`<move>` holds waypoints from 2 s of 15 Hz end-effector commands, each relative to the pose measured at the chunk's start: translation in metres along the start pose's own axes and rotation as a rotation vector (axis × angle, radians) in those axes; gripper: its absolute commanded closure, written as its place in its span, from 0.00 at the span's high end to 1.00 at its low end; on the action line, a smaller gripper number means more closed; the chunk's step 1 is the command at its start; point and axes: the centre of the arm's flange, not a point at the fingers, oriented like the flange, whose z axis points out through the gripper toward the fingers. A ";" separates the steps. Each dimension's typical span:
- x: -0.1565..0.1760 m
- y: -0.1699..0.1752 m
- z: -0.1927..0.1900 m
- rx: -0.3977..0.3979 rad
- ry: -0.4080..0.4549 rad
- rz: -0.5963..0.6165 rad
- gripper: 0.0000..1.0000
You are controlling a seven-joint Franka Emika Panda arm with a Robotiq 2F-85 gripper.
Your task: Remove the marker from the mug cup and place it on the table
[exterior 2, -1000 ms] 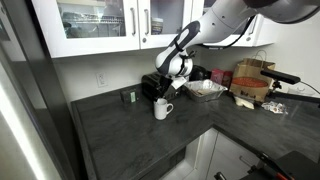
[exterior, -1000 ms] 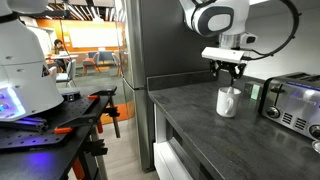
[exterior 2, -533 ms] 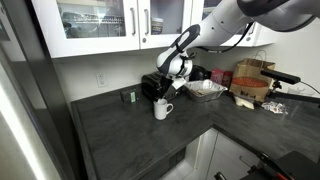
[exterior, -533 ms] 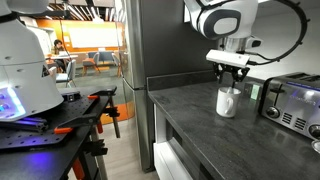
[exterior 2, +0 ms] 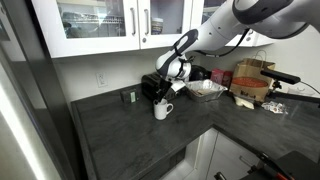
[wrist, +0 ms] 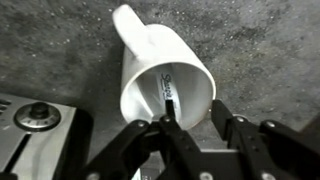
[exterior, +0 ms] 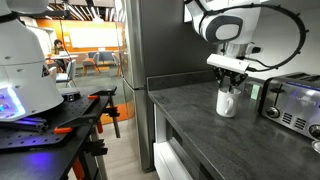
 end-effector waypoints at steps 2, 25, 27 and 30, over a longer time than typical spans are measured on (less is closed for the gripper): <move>0.005 0.009 0.004 0.038 -0.015 0.002 0.48; 0.003 0.027 0.029 0.093 -0.022 0.010 0.02; 0.002 0.028 0.026 0.088 -0.022 0.015 0.06; 0.000 0.027 0.018 0.081 -0.012 0.013 0.06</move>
